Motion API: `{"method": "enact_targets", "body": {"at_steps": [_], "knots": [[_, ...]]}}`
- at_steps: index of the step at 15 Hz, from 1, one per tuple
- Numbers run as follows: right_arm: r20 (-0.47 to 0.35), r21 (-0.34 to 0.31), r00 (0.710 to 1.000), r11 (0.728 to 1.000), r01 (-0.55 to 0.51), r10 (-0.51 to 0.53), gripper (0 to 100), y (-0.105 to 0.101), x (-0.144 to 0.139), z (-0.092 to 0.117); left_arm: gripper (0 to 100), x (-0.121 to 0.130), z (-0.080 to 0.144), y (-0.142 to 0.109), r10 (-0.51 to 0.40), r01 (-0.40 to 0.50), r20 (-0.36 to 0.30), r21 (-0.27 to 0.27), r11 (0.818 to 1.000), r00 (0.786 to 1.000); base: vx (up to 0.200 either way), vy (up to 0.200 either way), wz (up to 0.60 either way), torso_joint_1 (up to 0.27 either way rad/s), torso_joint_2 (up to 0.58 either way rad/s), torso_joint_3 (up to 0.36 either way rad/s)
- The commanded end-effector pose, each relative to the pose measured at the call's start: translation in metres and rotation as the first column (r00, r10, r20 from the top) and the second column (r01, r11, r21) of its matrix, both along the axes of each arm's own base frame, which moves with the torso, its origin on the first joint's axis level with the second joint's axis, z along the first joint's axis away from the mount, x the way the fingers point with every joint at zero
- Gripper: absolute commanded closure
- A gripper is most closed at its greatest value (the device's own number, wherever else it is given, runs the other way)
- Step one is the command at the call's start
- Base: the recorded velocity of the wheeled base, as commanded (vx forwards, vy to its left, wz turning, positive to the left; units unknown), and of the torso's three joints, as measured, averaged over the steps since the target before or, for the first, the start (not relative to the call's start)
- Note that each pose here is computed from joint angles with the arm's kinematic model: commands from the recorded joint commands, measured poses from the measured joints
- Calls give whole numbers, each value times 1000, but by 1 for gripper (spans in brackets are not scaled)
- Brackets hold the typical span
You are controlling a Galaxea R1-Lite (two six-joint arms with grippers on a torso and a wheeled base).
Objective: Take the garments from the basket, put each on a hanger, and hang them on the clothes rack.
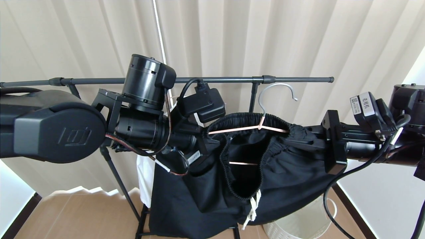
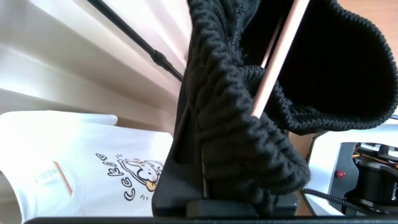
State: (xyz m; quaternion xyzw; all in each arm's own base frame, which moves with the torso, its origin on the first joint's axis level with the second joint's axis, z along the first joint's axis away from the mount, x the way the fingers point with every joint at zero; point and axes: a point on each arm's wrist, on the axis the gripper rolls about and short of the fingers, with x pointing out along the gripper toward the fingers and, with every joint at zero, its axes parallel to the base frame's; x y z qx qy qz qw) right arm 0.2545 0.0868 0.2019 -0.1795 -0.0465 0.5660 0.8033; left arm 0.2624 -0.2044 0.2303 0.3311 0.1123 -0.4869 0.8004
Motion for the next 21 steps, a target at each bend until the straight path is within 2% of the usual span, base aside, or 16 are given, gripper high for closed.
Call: {"method": "enact_targets", "body": {"at_steps": [1, 9, 13, 17, 18, 21], "knots": [[-1, 1, 1000, 1000, 0, 0, 0, 0, 0, 1, 100, 0, 1, 0, 1, -1, 4, -4, 1000, 1000, 0, 0, 0, 0, 0, 0], [26, 9, 999, 999, 40, -40, 0, -11, 1, 8, 100, 0, 0, 4, 94, -92, 31, -62, 994, 995, 0, 0, 0, 0, 0, 0], [42, 25, 997, 998, 60, -61, 0, -21, -3, 17, 100, -6, 5, 10, 170, -165, 35, -123, 979, 985, 0, 0, 0, 0, 0, 0], [-52, 108, 991, 986, 130, -125, 0, -36, -18, 36, 100, -16, 5, 17, 186, -182, 13, -139, 973, 983, 0, 0, 0, 0, 0, 0], [-65, 117, 988, 982, 150, -143, 0, -40, -16, 38, 100, -16, 5, 18, 189, -186, 8, -143, 972, 982, 0, 0, 0, 0, 0, 0], [-101, 119, 980, 975, 185, -174, 0, -48, 0, 34, 100, -21, 4, 21, 203, -197, 10, -200, 960, 979, 0, 0, 0, 0, 0, 0]]}}
